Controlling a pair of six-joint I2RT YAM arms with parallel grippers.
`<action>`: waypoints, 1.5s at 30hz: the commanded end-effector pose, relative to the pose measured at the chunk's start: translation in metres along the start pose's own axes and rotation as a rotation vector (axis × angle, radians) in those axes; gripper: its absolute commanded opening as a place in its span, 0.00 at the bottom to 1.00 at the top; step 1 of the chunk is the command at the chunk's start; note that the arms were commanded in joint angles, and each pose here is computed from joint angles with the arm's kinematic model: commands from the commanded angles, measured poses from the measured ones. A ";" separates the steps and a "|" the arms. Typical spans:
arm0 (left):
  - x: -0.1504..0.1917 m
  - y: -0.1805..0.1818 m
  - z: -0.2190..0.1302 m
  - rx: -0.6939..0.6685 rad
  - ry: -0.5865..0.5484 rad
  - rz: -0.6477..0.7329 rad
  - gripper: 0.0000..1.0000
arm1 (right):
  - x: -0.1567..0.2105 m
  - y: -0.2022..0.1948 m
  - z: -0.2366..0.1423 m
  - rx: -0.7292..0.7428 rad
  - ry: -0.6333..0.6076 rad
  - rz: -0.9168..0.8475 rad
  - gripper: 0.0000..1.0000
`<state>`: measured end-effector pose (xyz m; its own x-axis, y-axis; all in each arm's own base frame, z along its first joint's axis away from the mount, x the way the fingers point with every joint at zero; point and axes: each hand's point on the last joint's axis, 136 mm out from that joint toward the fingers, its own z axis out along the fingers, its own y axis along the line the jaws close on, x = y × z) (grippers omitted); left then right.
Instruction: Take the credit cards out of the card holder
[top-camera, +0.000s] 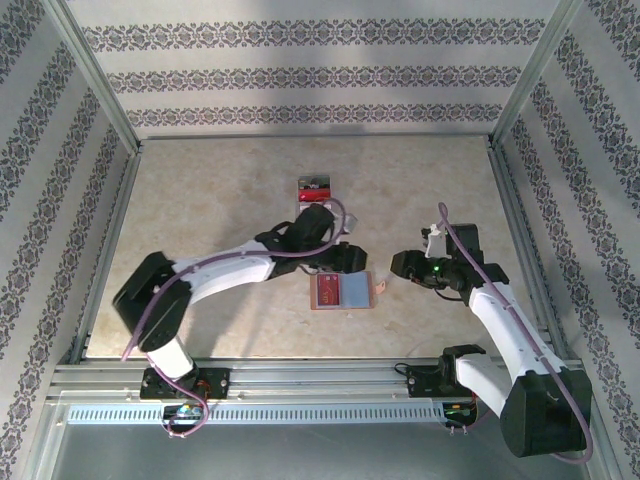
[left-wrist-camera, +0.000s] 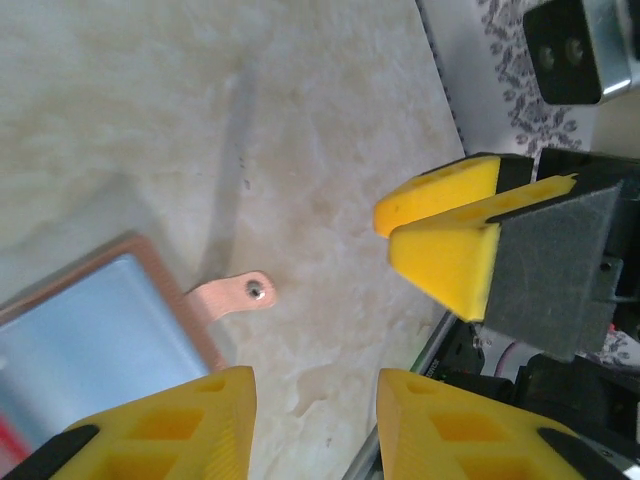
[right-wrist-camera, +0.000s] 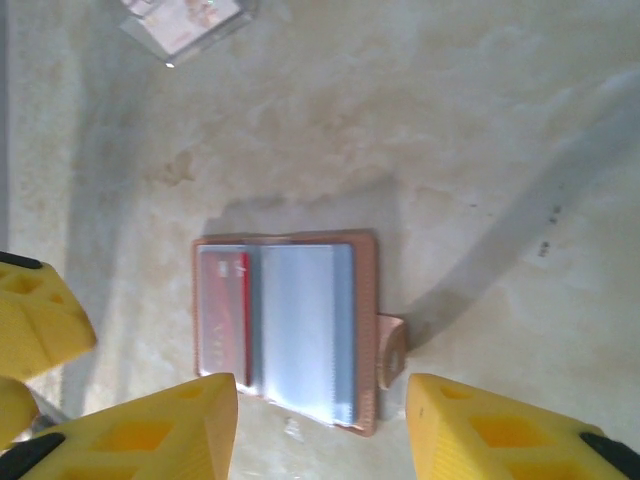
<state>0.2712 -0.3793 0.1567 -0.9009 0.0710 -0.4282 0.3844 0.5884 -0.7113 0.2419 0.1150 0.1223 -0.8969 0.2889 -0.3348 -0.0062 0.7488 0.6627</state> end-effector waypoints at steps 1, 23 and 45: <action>0.005 0.033 -0.026 -0.103 -0.039 -0.036 0.37 | -0.008 0.032 -0.007 -0.106 -0.005 -0.022 0.47; 0.045 0.084 -0.037 -0.030 -0.048 -0.260 0.10 | 0.024 0.065 0.059 -0.115 0.173 -0.079 0.43; 0.058 0.124 -0.007 -0.139 0.025 -0.290 0.04 | 0.044 0.053 0.087 -0.082 0.242 -0.058 0.39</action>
<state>0.2567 -0.2990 0.0484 -0.9788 -0.0959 -0.1809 0.0698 0.6743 -0.7351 0.2419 0.2171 0.0913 -0.9712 0.0911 -0.2204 -0.0961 0.6964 0.7112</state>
